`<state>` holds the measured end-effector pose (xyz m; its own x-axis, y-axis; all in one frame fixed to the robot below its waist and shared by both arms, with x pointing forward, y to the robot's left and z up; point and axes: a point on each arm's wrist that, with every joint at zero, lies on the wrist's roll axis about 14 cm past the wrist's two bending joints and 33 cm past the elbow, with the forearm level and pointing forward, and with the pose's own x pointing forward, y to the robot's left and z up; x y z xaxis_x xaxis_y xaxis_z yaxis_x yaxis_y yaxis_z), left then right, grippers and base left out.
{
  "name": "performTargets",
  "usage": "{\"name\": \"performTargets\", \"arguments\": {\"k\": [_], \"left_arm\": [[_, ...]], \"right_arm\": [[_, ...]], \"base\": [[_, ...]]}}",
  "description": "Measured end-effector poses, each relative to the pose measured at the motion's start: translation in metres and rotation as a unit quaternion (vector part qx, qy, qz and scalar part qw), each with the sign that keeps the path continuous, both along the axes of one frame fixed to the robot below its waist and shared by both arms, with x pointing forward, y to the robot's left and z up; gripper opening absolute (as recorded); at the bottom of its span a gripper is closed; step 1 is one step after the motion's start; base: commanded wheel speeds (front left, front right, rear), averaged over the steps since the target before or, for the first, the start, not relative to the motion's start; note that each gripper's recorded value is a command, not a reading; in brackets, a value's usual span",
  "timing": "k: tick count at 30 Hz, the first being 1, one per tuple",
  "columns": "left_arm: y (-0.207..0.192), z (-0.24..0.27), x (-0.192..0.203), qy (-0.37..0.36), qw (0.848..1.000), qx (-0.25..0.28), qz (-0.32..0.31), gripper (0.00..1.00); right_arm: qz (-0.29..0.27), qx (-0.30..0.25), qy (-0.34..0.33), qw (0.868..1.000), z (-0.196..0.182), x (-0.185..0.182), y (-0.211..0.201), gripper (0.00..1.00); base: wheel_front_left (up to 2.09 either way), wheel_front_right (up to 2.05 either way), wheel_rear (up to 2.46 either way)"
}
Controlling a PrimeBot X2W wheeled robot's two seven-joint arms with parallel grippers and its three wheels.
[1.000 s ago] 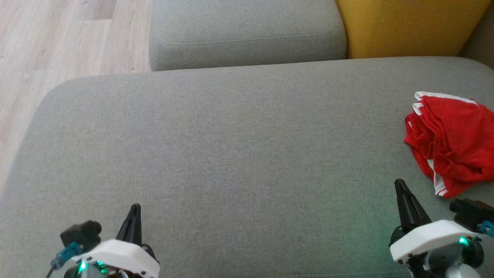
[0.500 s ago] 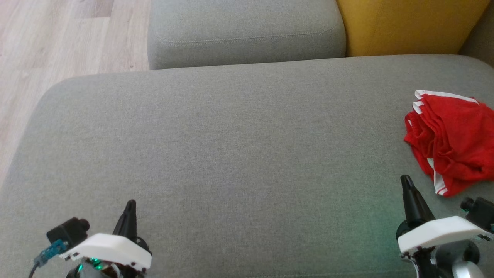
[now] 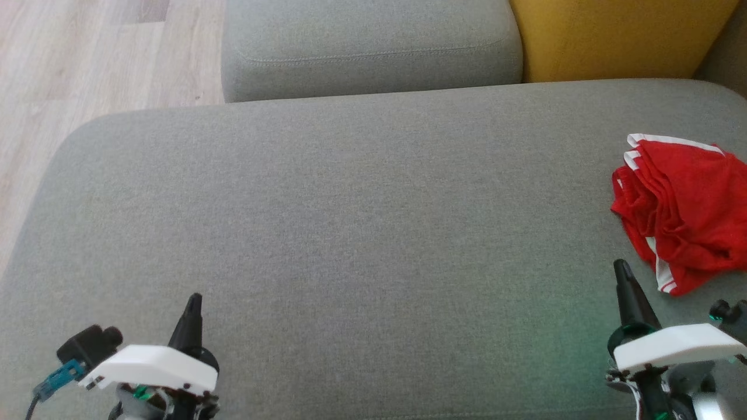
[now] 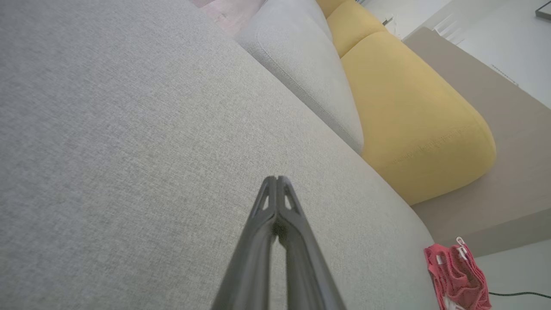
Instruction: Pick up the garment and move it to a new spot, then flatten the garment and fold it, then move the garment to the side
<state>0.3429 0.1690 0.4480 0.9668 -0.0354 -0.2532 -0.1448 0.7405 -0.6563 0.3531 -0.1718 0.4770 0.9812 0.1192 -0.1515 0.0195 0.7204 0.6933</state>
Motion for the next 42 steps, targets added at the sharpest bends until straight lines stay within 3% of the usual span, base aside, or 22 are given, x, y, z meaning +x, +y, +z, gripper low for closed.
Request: {"name": "performTargets", "arguments": {"k": [22,42], "left_arm": [[0.005,0.003,0.009,0.001,0.99,-0.136,0.029,0.0],[0.008,0.009,0.017,-0.013,0.963,-0.264,0.051,0.0]], "right_arm": [[-0.037,0.129,0.007,0.991,-0.004,0.004,-0.01,0.0],[-0.073,0.251,0.0,0.965,-0.001,0.012,-0.021,0.0]], "base": [[0.0,0.0,0.0],[0.0,0.0,0.0]]}}
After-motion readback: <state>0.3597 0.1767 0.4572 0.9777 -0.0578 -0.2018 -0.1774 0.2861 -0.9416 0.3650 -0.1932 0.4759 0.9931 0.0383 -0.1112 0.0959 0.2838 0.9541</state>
